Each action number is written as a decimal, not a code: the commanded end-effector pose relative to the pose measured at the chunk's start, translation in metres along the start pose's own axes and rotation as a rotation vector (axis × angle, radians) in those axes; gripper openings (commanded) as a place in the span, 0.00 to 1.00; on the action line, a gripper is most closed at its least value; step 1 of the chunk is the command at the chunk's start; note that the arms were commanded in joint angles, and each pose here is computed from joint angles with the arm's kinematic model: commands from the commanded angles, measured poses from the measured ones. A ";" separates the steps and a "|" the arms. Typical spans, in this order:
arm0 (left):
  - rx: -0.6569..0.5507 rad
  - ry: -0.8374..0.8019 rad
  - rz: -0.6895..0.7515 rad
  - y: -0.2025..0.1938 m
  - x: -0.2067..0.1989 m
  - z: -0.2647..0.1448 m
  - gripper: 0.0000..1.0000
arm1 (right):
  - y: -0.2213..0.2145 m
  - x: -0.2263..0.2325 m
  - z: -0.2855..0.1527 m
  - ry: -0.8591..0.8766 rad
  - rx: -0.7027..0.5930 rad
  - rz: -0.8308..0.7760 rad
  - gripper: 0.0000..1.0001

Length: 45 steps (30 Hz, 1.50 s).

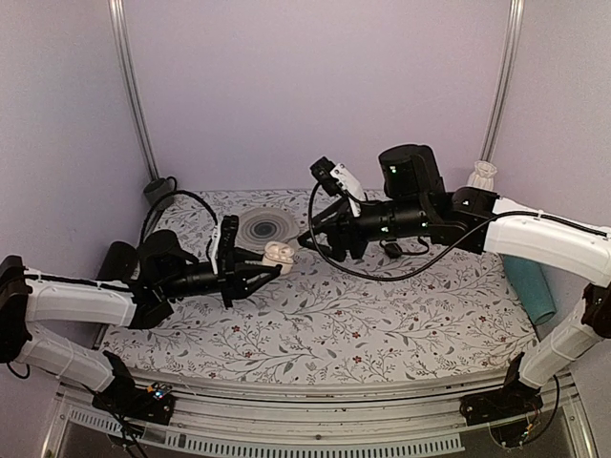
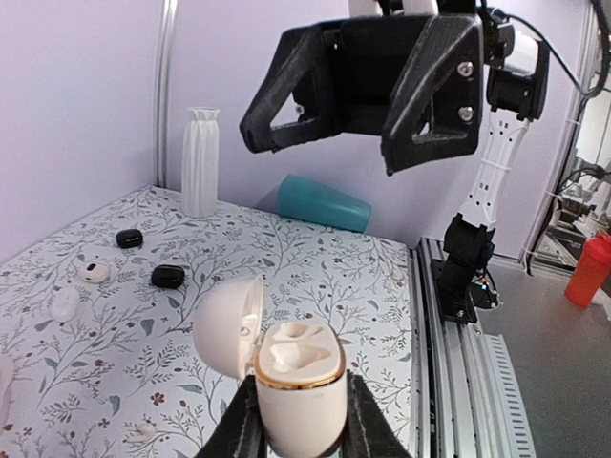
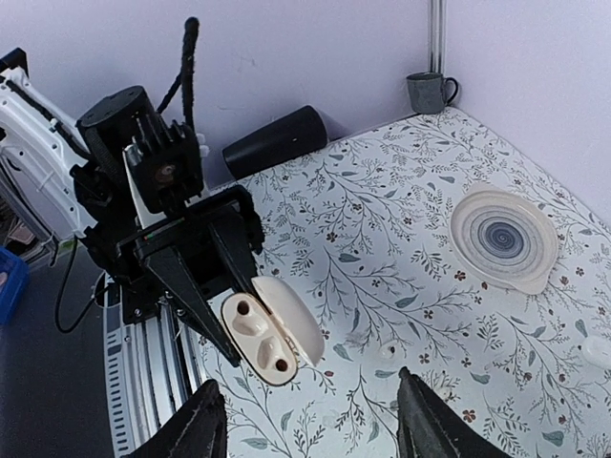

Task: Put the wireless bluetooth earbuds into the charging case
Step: Move the right earbud to the center of the board.

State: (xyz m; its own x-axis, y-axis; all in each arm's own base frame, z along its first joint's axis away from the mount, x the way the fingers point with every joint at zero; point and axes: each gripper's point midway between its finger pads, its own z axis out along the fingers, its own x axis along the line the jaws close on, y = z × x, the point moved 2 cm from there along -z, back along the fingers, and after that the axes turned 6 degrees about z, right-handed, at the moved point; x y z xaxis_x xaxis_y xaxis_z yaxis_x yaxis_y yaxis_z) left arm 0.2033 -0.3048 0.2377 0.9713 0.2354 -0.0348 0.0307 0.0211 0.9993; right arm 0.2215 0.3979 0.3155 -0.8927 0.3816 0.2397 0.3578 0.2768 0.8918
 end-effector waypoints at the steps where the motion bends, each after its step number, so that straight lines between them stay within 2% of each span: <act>1: -0.123 0.121 0.055 0.027 0.012 -0.015 0.00 | 0.012 -0.018 -0.014 -0.039 -0.082 0.099 0.61; 9: -0.196 0.266 0.113 0.044 0.025 -0.040 0.00 | -0.010 -0.070 -0.005 -0.226 -0.101 0.247 0.73; 14: -0.224 0.325 0.212 0.054 0.026 -0.052 0.00 | -0.028 -0.082 0.020 -0.241 -0.028 0.321 0.73; 18: -0.217 0.322 0.295 0.056 0.022 -0.055 0.00 | -0.049 -0.092 0.047 -0.240 0.056 0.362 0.68; 25: -0.250 0.414 0.306 0.066 0.029 -0.068 0.00 | -0.089 -0.122 0.081 -0.364 0.166 0.467 0.65; 29: -0.267 0.467 0.295 0.069 0.034 -0.076 0.00 | -0.110 -0.132 0.095 -0.406 0.235 0.502 0.57; 34: -0.264 0.487 0.268 0.069 0.035 -0.081 0.00 | -0.143 -0.136 0.108 -0.432 0.321 0.625 0.47; 39: -0.277 0.495 0.249 0.070 0.035 -0.084 0.00 | -0.163 -0.135 0.118 -0.425 0.355 0.768 0.43; 45: -0.278 0.487 0.232 0.070 0.033 -0.085 0.00 | -0.167 -0.140 0.125 -0.464 0.310 0.898 0.43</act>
State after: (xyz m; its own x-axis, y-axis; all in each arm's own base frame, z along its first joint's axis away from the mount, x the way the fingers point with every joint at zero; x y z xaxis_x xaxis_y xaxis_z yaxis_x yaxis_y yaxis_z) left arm 0.2179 -0.2185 0.3033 0.7298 0.6704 0.1343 -0.3001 0.1376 0.9439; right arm 0.3138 0.4025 0.0840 -0.2140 0.8523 0.4773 0.9322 0.0322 0.3605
